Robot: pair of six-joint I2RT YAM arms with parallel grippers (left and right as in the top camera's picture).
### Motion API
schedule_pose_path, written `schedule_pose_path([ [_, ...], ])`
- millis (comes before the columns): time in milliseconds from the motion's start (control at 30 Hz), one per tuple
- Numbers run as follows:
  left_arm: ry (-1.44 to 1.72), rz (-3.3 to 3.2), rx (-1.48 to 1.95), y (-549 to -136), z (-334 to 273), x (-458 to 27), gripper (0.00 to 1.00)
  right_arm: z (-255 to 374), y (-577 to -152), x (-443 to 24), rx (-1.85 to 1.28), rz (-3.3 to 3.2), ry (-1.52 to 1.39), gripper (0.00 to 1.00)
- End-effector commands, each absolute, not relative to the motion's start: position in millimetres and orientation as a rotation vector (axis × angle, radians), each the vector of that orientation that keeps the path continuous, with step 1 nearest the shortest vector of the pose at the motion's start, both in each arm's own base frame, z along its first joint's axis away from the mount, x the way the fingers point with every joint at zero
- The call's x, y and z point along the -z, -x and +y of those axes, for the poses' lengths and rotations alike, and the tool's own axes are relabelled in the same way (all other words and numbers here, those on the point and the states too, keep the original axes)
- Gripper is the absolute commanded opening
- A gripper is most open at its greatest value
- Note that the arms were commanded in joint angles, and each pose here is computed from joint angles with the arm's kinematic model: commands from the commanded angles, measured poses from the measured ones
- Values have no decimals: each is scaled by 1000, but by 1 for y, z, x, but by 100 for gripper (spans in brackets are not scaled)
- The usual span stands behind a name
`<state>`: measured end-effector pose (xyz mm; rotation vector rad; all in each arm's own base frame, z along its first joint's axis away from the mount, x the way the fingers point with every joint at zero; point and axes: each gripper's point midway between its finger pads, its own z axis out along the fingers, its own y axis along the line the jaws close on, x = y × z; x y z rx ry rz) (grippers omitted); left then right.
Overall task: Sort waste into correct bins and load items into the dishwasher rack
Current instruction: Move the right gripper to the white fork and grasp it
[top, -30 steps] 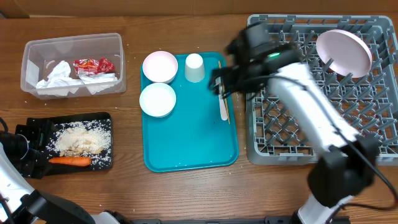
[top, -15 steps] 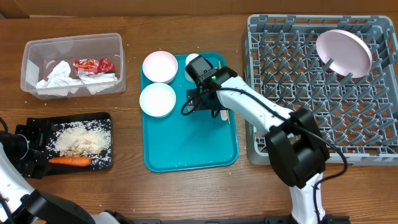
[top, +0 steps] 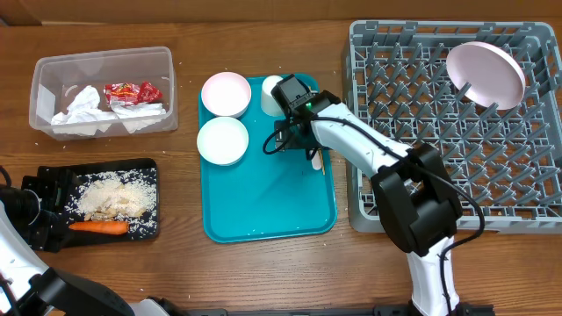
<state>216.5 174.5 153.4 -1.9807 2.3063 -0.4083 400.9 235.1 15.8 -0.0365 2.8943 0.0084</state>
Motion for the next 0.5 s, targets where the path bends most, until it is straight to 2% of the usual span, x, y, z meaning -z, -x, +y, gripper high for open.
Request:
schedule_pose_path([
  [0,2005,2294,417,-216,175,-152,100,244,-394,-2,-17,2926,71,90],
  [233,2005,2294,417,-216,175,-152,100,251,-386,7,-3,2943,107,87],
  [267,2005,2293,417,-216,175,-152,100,252,-386,7,-4,2941,107,82],
  [333,2005,2294,417,-216,175,-152,100,252,-385,7,-3,2944,96,64],
  [467,2005,2293,417,-216,175,-152,100,248,-380,7,12,2966,57,47],
])
